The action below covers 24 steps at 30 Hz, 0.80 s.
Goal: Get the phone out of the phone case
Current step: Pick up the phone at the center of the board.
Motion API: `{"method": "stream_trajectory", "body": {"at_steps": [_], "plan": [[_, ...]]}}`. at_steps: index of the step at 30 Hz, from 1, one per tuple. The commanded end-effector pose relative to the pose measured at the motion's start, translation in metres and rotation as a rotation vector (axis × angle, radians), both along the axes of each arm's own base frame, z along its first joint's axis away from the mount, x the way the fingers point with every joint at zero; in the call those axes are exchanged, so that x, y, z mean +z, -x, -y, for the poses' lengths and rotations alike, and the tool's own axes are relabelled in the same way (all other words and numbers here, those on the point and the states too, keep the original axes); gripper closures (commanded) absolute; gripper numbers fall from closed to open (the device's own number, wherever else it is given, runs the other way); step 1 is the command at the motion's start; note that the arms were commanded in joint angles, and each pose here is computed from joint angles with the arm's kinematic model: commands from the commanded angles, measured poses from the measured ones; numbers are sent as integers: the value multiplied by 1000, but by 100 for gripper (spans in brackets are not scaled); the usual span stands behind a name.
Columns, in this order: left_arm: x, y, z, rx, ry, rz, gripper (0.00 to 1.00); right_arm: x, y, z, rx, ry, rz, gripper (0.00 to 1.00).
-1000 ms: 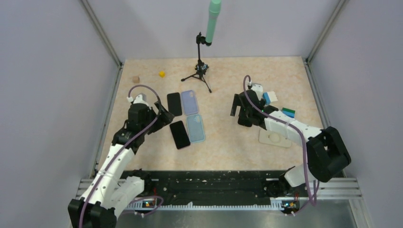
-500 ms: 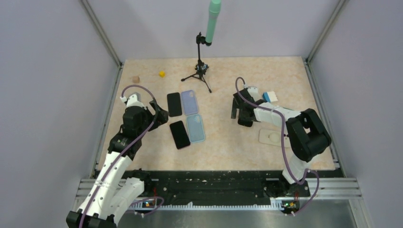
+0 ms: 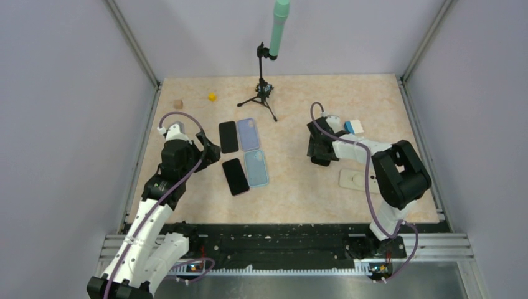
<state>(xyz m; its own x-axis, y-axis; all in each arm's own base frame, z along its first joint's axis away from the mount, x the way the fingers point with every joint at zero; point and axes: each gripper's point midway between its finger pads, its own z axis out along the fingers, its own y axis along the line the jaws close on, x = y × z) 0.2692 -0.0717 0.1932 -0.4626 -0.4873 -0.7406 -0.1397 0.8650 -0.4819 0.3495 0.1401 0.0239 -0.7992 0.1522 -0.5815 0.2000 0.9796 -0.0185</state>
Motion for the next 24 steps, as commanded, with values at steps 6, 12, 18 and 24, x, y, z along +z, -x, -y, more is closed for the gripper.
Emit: {"method": "stream_trajectory", "body": {"at_steps": [6,12,18,24], "plan": [[10,-4,6,-41,14,48,9,3,51,-22,300,-84,-96,46],[1,-3,17,-95,37,16,9,1,104,-46,471,-76,-180,46],[-1,-4,21,-110,48,12,9,-6,115,-31,345,2,-190,22],[-2,-4,21,-112,43,19,9,-22,97,-31,275,54,-177,6]]}}
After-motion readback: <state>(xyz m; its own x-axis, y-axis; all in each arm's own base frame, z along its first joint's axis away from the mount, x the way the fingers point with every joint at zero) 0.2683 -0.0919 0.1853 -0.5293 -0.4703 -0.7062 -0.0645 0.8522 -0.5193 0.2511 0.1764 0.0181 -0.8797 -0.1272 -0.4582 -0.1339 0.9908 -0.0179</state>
